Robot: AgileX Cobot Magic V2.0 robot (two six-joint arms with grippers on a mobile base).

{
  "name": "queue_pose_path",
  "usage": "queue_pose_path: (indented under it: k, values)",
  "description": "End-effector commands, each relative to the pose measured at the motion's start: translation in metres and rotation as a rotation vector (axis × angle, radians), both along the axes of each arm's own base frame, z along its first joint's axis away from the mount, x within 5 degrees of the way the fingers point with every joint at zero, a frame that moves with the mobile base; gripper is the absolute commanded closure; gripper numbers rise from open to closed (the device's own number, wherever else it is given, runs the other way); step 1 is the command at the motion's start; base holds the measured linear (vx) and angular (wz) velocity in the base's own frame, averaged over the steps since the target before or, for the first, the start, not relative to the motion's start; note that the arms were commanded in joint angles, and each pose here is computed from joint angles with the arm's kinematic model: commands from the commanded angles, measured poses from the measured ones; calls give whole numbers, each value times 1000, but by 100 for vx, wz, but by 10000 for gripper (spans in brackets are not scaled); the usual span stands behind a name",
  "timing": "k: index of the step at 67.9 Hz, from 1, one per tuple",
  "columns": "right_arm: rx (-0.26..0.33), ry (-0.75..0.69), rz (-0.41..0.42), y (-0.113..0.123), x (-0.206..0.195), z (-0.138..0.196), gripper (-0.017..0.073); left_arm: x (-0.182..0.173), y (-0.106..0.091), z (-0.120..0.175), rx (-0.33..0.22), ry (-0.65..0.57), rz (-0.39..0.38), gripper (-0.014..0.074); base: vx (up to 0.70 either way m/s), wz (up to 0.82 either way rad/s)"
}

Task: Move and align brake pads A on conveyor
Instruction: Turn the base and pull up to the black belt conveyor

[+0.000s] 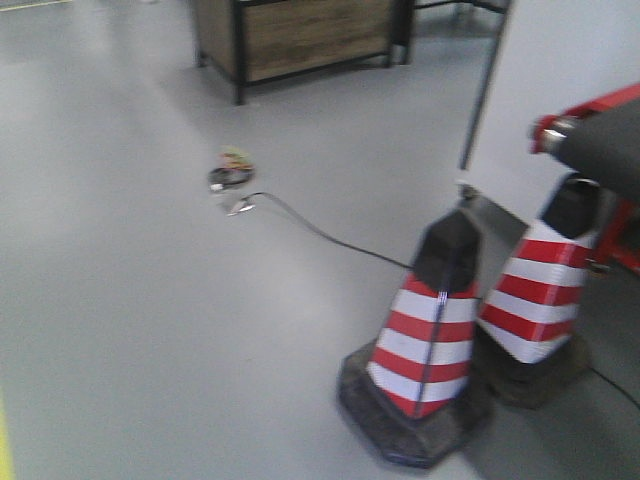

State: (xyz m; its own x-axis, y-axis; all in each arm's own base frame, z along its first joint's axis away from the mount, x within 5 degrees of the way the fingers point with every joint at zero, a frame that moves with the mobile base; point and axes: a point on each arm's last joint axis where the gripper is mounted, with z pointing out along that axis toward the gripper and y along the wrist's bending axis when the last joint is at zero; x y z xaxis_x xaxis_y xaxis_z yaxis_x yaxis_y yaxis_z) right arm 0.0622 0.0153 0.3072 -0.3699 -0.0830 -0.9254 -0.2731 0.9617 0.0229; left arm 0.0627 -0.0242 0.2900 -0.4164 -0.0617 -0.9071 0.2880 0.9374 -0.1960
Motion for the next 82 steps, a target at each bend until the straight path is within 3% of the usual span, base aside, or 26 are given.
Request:
queue_pose_path:
  k: [1,63,82]
  values:
    - [16,-111,9,1,2,16,564,2,-2,17,-46,-102,-7,599,21,-92]
    - [16,-111,9,1,2,16,564,2,-2,17,-46,-102,-7,599,19,-85]
    - [16,-111,9,1,2,16,564,2,-2,17,-46,-102,-7,599,10,-53]
